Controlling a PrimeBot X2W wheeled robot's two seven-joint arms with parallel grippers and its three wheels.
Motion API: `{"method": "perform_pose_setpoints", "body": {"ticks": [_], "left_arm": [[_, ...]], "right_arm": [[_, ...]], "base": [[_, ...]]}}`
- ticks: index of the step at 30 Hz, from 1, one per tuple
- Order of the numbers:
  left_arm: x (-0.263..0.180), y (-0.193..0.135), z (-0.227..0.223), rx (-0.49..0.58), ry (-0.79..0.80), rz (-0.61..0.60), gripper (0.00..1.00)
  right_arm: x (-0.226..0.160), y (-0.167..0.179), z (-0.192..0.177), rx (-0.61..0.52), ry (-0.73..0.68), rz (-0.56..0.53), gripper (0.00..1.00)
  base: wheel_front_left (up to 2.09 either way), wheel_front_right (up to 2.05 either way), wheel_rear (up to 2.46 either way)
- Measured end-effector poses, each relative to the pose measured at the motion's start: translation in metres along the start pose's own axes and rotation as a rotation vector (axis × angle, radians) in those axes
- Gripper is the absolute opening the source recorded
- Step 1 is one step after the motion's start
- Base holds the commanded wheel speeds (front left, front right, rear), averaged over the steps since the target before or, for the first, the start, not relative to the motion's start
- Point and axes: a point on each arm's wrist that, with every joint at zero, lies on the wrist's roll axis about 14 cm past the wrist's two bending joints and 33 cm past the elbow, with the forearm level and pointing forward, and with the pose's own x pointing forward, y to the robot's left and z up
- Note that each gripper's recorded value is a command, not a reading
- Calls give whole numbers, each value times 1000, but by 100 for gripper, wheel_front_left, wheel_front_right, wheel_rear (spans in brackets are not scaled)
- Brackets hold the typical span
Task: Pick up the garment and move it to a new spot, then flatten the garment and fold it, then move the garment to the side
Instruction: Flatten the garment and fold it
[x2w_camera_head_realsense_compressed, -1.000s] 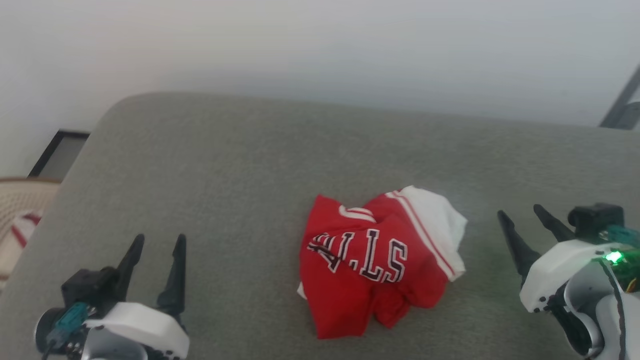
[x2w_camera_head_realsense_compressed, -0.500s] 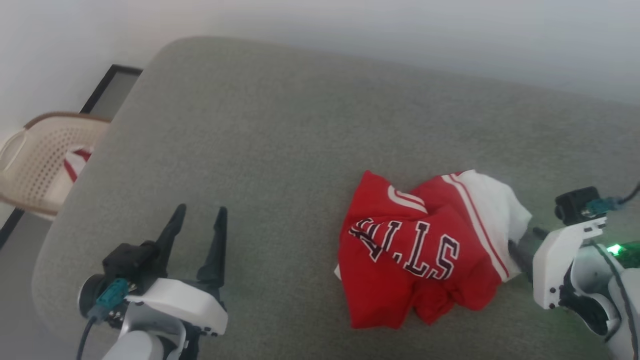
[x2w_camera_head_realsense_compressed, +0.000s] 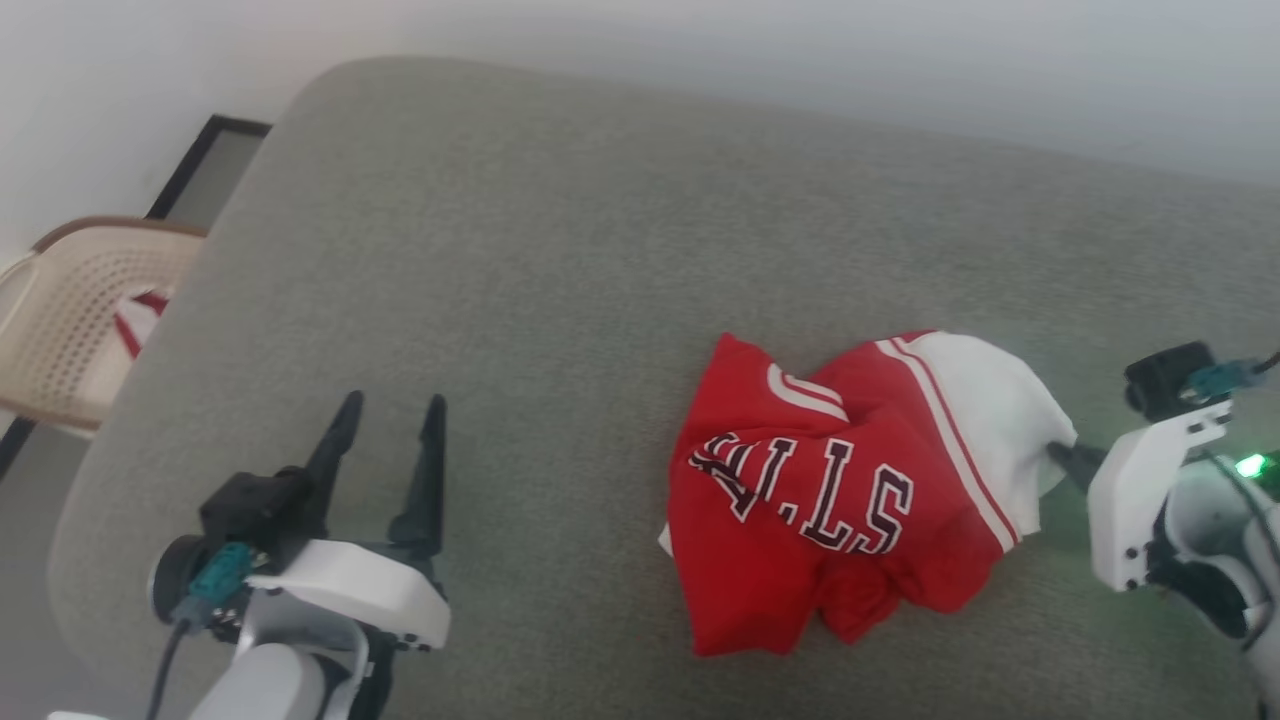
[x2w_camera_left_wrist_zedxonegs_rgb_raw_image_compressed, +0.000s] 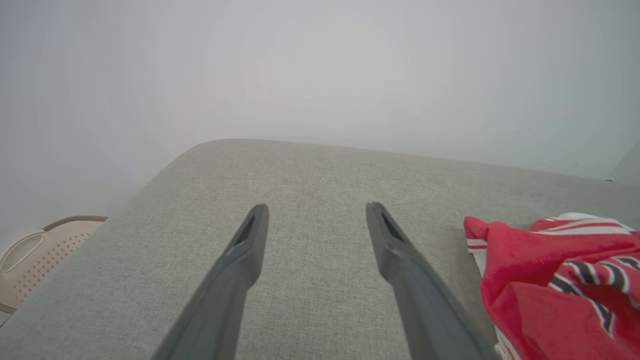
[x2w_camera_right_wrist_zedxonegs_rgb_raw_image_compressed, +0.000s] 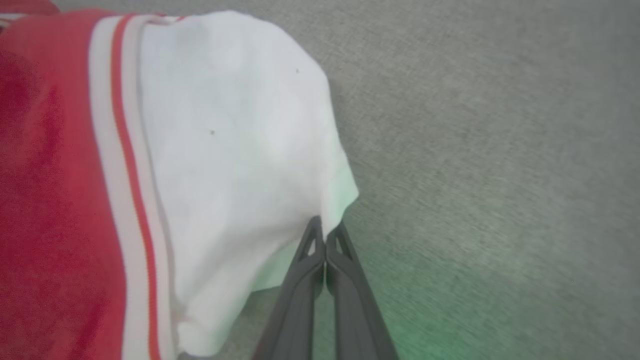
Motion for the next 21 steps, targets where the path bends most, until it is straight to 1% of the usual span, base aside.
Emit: {"method": "perform_pose_setpoints", "body": {"ticks": [3, 6, 11, 15, 18, 21], "left_arm": [[3, 0, 3, 4, -6, -8, 100], [3, -4, 3, 3, -8, -23, 100], [9, -15, 9, -1, -24, -60, 100], [12, -23, 9, -1, -21, -85, 100], [14, -27, 8, -1, -18, -100, 100], [15, -30, 8, -2, -16, -108, 100]], "right_arm": [[-15, -14, 11, -1, -46, -34, 0], [-36, -37, 20, 5, -90, -93, 0], [-76, -80, 15, 32, -112, -212, 0], [-104, -108, -1, 102, -109, -300, 0], [-119, -127, -23, 166, -76, -359, 0], [-122, -131, -48, 230, -32, -385, 0]], "base": [[0, 0, 0], [0, 0, 0], [0, 0, 0], [0, 0, 0], [0, 0, 0], [0, 0, 0]]}}
